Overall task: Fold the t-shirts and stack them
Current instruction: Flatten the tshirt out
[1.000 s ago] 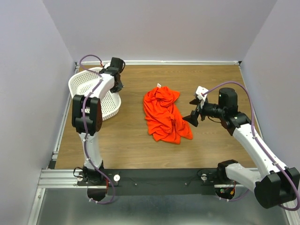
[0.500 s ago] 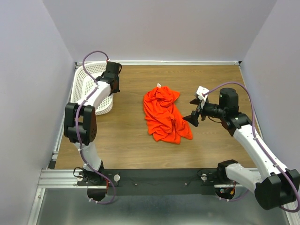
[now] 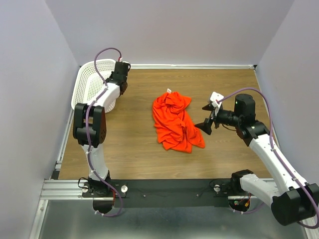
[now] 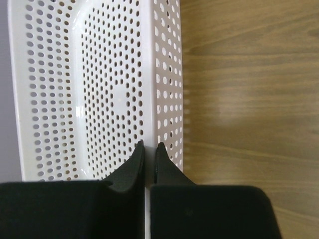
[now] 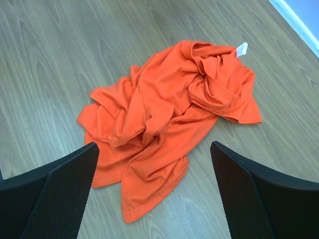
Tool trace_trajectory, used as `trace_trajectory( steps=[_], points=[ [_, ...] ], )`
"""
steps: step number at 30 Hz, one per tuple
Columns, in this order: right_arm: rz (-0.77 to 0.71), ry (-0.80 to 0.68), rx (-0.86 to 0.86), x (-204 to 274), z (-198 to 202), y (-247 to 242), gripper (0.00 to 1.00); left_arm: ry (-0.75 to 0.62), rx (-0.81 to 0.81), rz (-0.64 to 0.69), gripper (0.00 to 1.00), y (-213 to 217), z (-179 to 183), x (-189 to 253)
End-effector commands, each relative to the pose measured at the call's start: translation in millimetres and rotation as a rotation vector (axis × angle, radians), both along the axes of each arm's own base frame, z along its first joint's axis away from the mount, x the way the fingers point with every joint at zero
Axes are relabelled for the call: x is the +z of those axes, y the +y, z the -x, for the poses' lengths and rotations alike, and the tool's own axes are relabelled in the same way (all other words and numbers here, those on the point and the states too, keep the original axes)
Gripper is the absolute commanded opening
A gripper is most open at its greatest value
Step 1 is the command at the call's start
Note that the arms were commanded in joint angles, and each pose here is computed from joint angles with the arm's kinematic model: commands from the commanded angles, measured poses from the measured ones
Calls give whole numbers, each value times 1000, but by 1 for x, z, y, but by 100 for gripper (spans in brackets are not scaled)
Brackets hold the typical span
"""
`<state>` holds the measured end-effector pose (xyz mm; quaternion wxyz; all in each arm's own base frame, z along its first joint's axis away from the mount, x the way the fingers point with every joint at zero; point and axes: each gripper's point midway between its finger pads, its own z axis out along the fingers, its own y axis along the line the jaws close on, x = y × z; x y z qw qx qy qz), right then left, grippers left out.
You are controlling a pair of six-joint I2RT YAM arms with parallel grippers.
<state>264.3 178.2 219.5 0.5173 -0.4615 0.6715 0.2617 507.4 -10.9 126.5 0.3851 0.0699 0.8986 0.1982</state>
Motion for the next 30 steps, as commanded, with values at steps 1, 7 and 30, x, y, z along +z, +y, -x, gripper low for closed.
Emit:
trace_trajectory(
  steps=[1,7,30],
  points=[
    [-3,0,16,1,5,0,100,-28,36,-119,0,20,-22,9],
    [-2,9,17,-1,5,1,100,-5,76,-152,0,36,-36,-3],
    [16,52,7,-16,0,0,100,-302,179,36,57,33,-41,108]
  ],
)
